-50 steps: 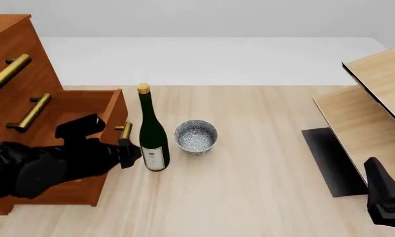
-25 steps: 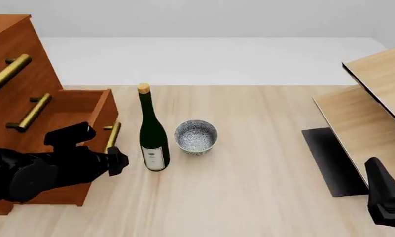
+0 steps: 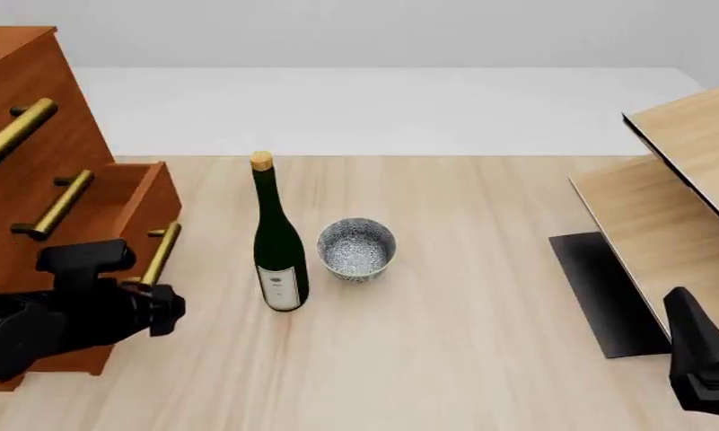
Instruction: Close the bottom drawer of the cabinet and open the top drawer.
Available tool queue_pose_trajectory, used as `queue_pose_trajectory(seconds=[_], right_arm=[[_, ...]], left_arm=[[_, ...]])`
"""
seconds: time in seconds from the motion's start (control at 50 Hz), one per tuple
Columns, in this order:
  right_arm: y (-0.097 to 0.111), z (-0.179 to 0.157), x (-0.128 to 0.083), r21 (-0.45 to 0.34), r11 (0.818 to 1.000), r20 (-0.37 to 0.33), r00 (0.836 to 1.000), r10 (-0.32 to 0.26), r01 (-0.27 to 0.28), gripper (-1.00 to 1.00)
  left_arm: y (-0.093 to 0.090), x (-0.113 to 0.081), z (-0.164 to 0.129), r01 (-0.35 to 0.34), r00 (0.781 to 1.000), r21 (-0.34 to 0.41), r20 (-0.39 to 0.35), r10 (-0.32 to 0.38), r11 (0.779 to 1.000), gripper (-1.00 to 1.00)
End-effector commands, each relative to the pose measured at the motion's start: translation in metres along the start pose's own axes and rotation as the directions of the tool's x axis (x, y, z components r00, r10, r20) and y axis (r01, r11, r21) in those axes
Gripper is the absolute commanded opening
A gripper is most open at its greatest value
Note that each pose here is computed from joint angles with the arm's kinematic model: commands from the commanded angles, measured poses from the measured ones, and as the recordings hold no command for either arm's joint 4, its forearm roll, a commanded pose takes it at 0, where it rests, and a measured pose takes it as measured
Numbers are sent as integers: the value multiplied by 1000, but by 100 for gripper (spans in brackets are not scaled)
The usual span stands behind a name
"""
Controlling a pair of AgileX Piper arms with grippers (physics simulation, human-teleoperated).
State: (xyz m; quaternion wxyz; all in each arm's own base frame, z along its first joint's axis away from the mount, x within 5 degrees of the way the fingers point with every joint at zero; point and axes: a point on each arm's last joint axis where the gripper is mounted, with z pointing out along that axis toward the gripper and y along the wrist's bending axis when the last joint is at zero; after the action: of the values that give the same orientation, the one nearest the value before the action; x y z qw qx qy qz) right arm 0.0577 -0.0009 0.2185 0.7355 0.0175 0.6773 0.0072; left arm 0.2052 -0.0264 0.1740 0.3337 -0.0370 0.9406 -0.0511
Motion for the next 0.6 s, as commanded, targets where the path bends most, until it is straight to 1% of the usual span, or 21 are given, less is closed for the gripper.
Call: queue_pose_trajectory(seconds=[0.02, 0.14, 0.24, 0.3, 0.38, 0.46, 0.5, 0.52, 0.6], right_arm=[[0, 0, 0, -2, 1000, -1, 1000, 0, 0, 100], [0, 0, 0, -4, 1000, -1, 1000, 1, -1, 100], [0, -1, 0, -6, 1000, -1, 1000, 1, -1, 100], [0, -1, 0, -6, 1000, -1, 1000, 1, -1, 100], [0, -1, 0, -7, 1000, -1, 1000, 1, -1, 100], [0, -1, 0, -6, 1000, -1, 1000, 1, -1, 100], [0, -1, 0, -7, 1000, -1, 1000, 1, -1, 100], [0, -1, 0, -7, 1000, -1, 1000, 2, -2, 100], [0, -1, 0, -9, 1000, -1, 1000, 1, -1, 100]], left_arm=[[26, 17, 1, 101, 994, -70, -28, -103, 992, 100], [31, 25, 7, 112, 993, -86, -36, -116, 990, 100], [40, 30, 8, 100, 994, -109, -31, -104, 989, 100], [48, 32, 5, 76, 997, -133, -22, -79, 988, 100], [51, 36, 8, 83, 996, -143, -25, -87, 986, 100], [61, 38, 5, 85, 996, -176, -6, -88, 981, 100], [63, 37, 6, 90, 996, -180, -1, -92, 979, 100], [66, 36, 5, 99, 995, -192, 7, -99, 976, 100], [73, 35, 1, 100, 995, -217, 28, -96, 971, 100]])
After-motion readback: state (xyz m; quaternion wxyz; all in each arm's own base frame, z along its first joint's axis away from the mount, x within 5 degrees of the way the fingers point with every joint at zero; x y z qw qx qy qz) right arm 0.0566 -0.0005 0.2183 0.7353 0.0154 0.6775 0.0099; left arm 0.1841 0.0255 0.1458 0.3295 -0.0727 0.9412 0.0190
